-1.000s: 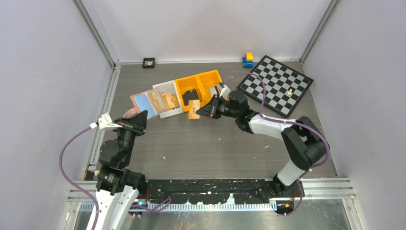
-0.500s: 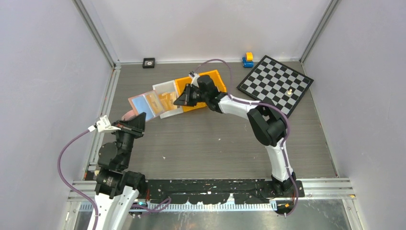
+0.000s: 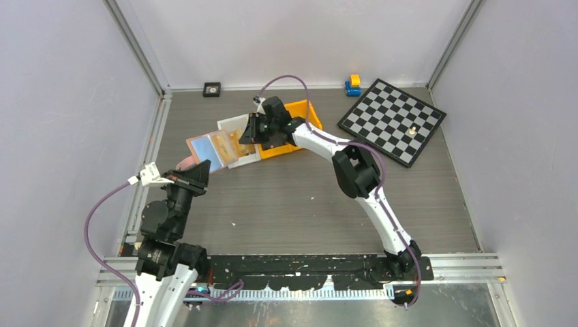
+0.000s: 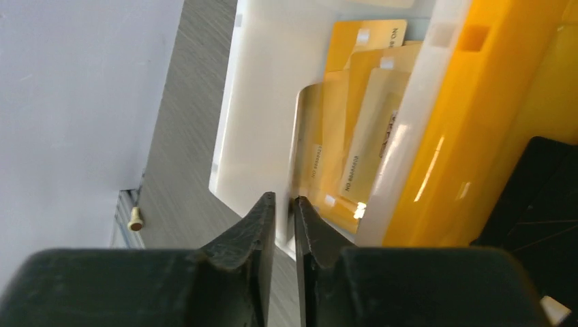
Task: Take the credit cards out of the card holder
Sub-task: Place the credit card in the storage box.
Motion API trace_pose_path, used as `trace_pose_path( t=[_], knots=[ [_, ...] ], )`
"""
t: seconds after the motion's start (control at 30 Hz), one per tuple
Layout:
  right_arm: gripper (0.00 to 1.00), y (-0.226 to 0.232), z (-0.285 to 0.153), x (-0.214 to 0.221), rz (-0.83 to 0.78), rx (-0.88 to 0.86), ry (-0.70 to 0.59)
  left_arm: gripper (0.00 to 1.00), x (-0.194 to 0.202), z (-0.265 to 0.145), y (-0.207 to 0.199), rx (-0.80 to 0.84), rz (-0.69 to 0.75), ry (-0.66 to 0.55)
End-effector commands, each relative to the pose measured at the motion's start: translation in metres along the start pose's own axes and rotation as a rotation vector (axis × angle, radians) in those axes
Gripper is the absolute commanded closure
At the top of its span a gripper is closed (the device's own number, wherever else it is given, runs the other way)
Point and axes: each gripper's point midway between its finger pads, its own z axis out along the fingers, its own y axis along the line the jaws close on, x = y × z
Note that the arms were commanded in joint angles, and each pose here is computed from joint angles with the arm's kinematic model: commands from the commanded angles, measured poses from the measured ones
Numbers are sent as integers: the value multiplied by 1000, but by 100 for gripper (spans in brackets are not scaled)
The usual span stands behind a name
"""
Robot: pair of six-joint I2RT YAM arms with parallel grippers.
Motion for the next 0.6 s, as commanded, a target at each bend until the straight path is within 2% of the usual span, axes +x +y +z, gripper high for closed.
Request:
trace_pose_path(
  t=[0.0,0.17,0.37,0.43,0.5,0.57],
  knots=[
    [75,13,-3,-19,-41,15,-9,100,-11,2,-16,56,-10,-27],
    [60,27,-37,-28,-78,52,-28,100,-9,3,-15,61,-12,-29],
    [52,40,-102,-18,-99,97,-71,100,-5,5,-22,118,-53,-33],
    [41,49,-129,-17,-108,97,-117,100,3,11,-24,140,-82,-9],
    [22,54,-153,-8,-126,78,-152,100,10,17,-30,168,-113,24],
    [19,55,-177,-3,-137,85,-209,100,16,23,-42,213,-143,70]
  ],
)
